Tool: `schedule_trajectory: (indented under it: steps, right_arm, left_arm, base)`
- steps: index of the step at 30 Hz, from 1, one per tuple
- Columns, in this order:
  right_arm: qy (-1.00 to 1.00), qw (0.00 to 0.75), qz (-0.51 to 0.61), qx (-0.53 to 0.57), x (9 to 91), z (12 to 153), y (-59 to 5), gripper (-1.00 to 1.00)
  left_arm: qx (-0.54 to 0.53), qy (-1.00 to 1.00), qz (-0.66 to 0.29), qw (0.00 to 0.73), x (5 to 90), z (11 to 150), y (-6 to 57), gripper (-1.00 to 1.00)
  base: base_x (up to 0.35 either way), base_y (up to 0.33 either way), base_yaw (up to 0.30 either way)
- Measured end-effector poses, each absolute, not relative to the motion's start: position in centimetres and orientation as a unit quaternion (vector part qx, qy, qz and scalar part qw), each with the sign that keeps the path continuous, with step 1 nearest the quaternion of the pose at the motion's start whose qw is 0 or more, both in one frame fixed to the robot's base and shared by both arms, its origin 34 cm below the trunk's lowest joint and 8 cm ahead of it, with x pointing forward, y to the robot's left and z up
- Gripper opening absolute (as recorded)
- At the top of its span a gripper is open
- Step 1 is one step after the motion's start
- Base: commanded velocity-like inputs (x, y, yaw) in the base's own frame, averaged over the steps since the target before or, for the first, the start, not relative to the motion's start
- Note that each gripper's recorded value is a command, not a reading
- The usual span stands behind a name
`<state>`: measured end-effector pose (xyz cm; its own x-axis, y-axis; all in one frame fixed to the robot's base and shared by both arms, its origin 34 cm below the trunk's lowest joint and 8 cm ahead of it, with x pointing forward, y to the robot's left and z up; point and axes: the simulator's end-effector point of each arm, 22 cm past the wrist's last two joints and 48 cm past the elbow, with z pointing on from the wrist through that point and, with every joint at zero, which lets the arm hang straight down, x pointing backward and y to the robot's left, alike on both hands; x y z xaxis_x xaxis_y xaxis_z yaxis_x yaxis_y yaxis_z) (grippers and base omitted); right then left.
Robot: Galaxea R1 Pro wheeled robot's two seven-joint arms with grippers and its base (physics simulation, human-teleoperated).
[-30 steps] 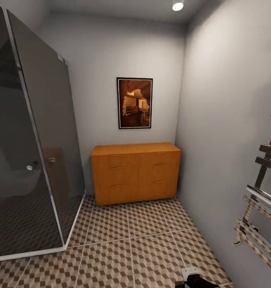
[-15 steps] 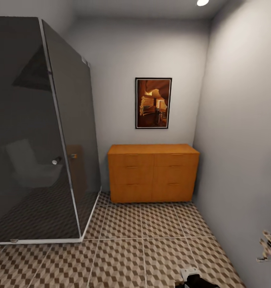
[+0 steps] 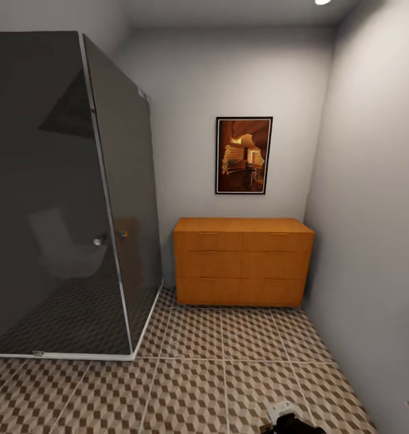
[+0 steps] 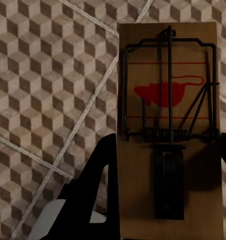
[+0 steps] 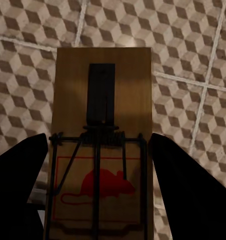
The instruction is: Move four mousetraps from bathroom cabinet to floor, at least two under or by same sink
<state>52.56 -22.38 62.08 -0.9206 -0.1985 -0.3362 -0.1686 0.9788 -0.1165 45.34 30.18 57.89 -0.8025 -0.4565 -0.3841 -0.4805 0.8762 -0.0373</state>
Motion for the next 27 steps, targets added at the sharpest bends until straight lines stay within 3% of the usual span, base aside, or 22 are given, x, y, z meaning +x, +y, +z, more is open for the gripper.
schedule_trajectory:
  steps: [27]
  right_arm:
    - [0.977,0.186,-0.046,-0.095,52.66,62.03,-22.4,-1.0]
  left_arm:
    - [-0.252,0.947,0.031,0.197,45.44,57.94,30.26,-1.0]
  base:
    - [0.0,0.0,0.276]
